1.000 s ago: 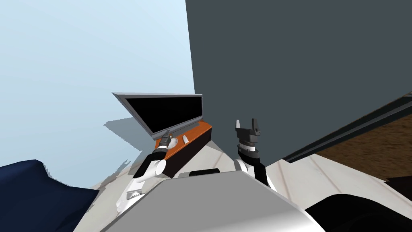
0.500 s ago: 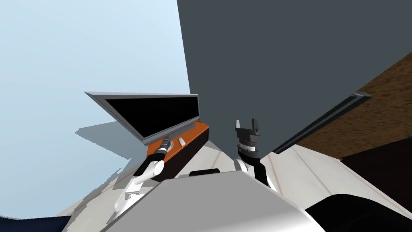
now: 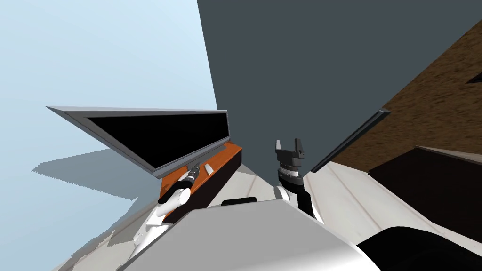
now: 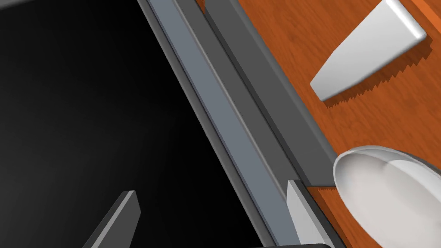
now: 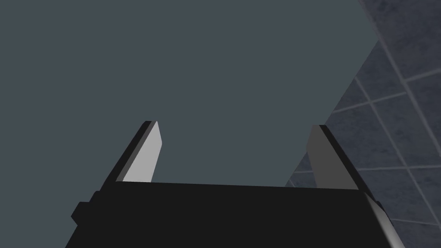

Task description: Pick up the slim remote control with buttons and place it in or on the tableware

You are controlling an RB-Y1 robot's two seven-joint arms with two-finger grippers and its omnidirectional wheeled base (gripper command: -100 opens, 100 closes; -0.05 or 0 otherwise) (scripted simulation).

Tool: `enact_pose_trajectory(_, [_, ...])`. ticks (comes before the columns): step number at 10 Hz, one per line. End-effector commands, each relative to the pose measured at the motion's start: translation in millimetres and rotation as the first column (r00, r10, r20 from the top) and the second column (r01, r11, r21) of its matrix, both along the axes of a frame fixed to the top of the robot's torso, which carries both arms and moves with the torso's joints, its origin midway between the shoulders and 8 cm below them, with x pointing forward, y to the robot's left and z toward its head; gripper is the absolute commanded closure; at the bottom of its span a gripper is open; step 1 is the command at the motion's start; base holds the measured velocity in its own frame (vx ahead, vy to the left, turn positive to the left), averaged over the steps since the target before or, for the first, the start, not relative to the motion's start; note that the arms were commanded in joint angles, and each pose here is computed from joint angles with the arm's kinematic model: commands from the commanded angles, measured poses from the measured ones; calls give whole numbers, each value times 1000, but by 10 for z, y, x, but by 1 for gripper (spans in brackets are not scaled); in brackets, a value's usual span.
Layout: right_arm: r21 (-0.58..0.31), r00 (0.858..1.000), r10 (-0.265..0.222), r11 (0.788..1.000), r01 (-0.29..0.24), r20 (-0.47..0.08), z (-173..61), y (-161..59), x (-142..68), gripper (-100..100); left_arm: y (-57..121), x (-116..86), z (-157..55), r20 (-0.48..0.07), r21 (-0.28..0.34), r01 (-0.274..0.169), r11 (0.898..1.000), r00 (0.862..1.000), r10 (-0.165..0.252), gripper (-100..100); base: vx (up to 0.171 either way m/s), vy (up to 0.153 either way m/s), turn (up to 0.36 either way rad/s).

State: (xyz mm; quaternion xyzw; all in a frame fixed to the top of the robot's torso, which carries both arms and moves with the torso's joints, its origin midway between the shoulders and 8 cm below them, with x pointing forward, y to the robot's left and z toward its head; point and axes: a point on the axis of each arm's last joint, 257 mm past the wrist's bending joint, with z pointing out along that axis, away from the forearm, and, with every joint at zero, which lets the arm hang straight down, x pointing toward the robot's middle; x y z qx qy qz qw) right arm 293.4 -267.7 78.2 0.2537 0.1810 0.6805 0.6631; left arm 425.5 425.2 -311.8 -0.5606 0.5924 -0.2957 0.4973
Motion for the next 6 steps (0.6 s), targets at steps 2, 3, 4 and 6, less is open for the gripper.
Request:
enact_pose_trajectory(2, [0, 1000, 0, 1000, 0, 0, 0, 0, 0, 0, 85, -111, -310, -106, -3, 4, 1000, 994, -4, -100, 40, 22, -170])
enact_pose_trajectory(3, [0, 1000, 0, 1000, 0, 0, 0, 0, 0, 0, 172, -209, -525, -173, 1, 4, 1000, 985, -4, -100, 43, 34, -241])
enact_pose_trajectory(4, [0, 1000, 0, 1000, 0, 0, 0, 0, 0, 0, 147, -241, -589, -200, -9, 10, 1000, 980, -11, -100, 39, 34, -128])
enact_pose_trajectory(6, [0, 1000, 0, 1000, 0, 0, 0, 0, 0, 0, 231, -356, -793, -266, -5, 11, 1000, 964, -13, -100, 33, 19, -113])
